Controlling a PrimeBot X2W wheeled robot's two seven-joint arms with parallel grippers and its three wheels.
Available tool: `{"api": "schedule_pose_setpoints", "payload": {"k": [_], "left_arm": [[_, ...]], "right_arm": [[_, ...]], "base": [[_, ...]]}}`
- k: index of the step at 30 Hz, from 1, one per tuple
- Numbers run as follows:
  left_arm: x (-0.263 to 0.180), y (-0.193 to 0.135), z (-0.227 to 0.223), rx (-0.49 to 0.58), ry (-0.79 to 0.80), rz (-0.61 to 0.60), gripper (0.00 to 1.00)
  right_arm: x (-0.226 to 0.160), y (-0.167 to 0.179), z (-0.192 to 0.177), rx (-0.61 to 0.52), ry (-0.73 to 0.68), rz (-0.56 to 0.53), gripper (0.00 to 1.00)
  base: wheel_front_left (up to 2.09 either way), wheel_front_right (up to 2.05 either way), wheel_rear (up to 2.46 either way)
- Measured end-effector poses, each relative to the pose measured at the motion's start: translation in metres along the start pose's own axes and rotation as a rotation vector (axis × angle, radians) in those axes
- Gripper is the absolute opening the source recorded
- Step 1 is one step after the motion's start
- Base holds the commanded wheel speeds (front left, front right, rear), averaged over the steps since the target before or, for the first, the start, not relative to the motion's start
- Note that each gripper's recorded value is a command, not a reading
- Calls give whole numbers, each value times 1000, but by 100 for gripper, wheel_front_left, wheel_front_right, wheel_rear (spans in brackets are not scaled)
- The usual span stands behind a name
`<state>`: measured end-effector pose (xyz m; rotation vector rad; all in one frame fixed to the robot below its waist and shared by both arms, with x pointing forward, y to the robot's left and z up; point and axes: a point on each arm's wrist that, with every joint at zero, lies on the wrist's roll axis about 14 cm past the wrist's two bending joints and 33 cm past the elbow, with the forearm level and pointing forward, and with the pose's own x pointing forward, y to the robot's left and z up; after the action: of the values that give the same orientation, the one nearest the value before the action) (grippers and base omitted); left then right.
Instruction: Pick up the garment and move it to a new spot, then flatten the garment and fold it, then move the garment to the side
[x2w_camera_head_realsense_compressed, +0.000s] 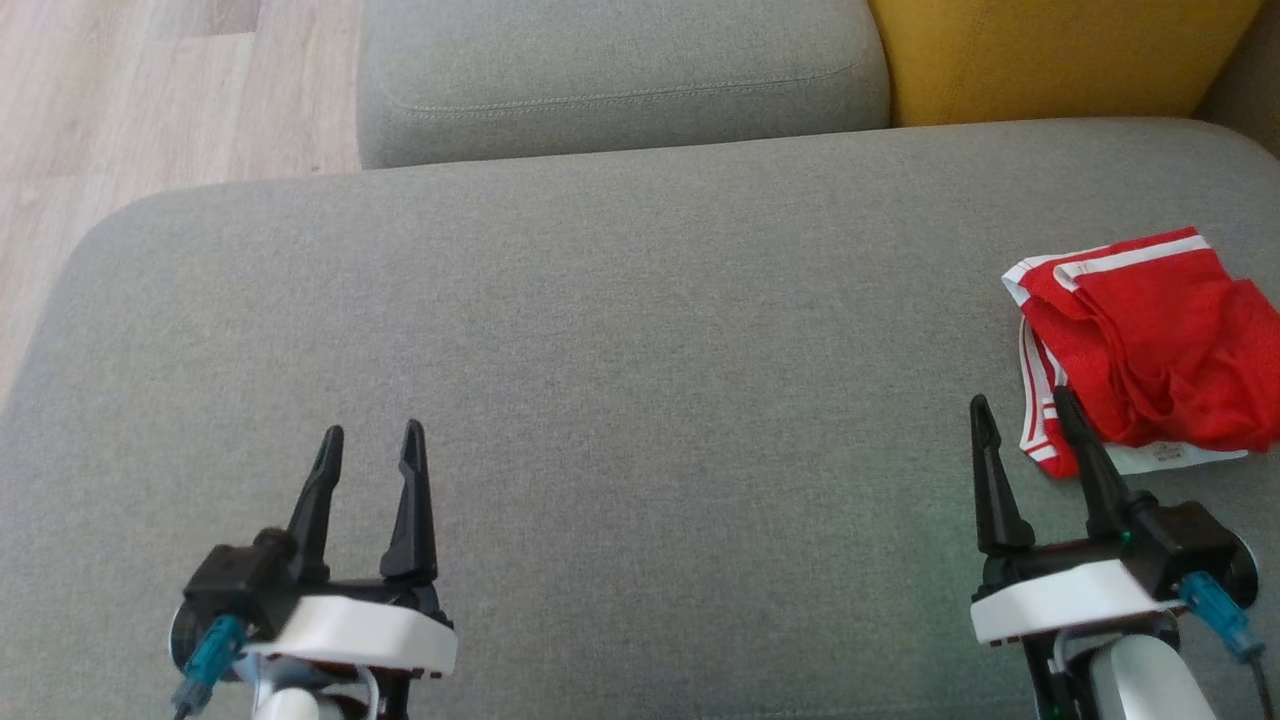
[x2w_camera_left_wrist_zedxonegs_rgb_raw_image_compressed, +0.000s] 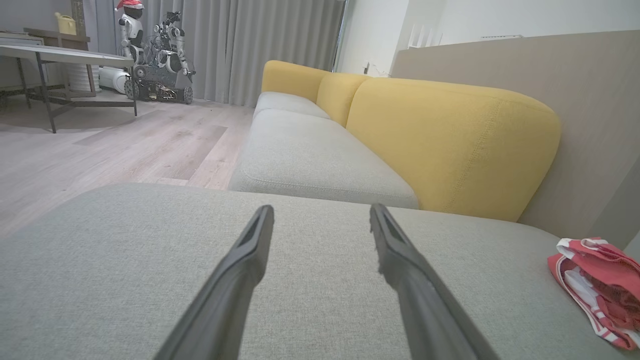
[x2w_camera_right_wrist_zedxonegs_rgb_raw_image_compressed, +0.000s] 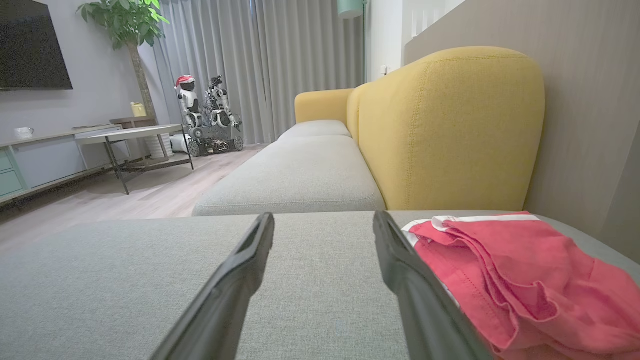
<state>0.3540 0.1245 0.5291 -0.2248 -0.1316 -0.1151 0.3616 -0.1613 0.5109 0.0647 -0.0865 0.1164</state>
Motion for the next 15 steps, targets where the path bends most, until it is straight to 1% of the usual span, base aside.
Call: {"api": "schedule_pose_setpoints", "payload": {"k": [9, 12, 13, 15], "left_arm": [[0, 1, -1, -20, 3, 1, 100], [-1, 3, -5, -48, 15, 10, 100], [-2, 3, -8, -50, 25, 11, 0], [-6, 5, -21, -48, 67, 20, 0]], "right_arm": [[0, 0, 0, 0, 1, 1, 100], [0, 0, 0, 0, 1, 1, 100], [0, 0, -2, 1, 8, 0, 0], [-4, -1, -15, 5, 48, -4, 0]], "base": [[0, 0, 0], [0, 0, 0], [0, 0, 0], [0, 0, 0]]}}
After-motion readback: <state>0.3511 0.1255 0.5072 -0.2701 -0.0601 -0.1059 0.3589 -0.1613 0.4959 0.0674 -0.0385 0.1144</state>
